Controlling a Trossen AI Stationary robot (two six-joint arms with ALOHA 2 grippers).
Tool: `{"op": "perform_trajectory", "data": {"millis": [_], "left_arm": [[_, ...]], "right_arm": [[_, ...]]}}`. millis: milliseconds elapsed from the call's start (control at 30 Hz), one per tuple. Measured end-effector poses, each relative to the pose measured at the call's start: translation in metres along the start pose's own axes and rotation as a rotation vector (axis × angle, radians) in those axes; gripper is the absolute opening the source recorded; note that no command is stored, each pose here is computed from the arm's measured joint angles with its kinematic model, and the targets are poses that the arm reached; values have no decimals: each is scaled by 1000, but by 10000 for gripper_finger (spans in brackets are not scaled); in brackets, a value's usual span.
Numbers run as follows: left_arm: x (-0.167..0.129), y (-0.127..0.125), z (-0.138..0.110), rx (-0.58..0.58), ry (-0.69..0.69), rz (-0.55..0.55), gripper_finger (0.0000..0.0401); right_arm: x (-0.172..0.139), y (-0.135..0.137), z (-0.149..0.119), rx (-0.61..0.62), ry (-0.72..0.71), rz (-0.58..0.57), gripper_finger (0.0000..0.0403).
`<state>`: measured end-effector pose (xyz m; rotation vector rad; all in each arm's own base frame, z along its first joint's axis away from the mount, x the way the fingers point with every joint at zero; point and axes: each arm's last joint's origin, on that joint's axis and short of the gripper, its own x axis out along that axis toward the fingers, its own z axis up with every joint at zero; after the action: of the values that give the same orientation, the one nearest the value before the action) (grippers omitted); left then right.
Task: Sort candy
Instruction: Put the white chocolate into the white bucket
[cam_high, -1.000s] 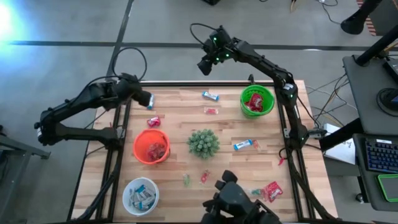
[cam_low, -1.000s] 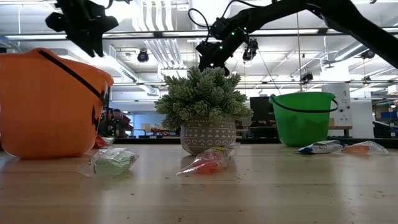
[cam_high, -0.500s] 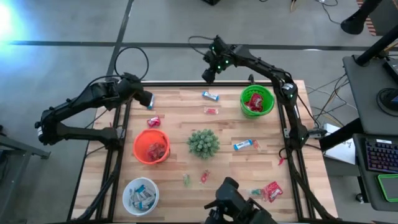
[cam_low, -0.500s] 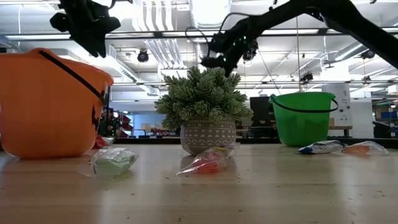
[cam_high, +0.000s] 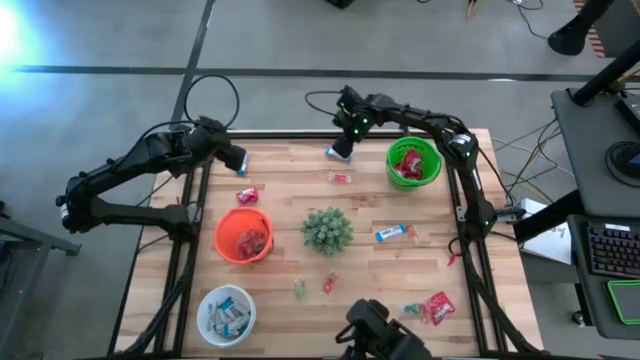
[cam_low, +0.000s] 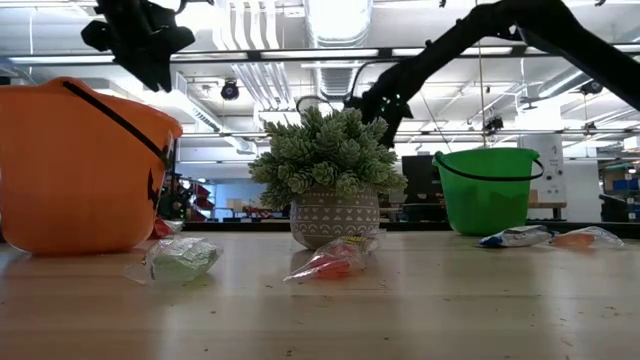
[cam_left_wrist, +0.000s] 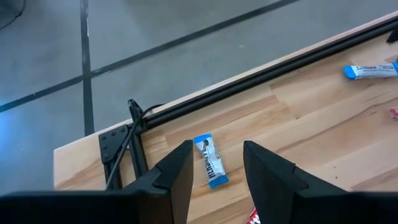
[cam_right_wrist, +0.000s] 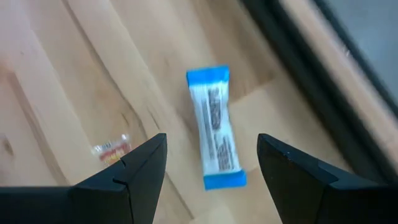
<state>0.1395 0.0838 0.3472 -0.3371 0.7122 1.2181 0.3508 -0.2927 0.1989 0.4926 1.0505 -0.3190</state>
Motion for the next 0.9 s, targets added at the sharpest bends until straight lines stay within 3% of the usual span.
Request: {"op": "perform_trajectory", "data": {"millis": [900], "left_arm": [[0,-2,3,57,-26,-15,123]], "right_arm": [[33,-2,-24,43,9,26,240]]}}
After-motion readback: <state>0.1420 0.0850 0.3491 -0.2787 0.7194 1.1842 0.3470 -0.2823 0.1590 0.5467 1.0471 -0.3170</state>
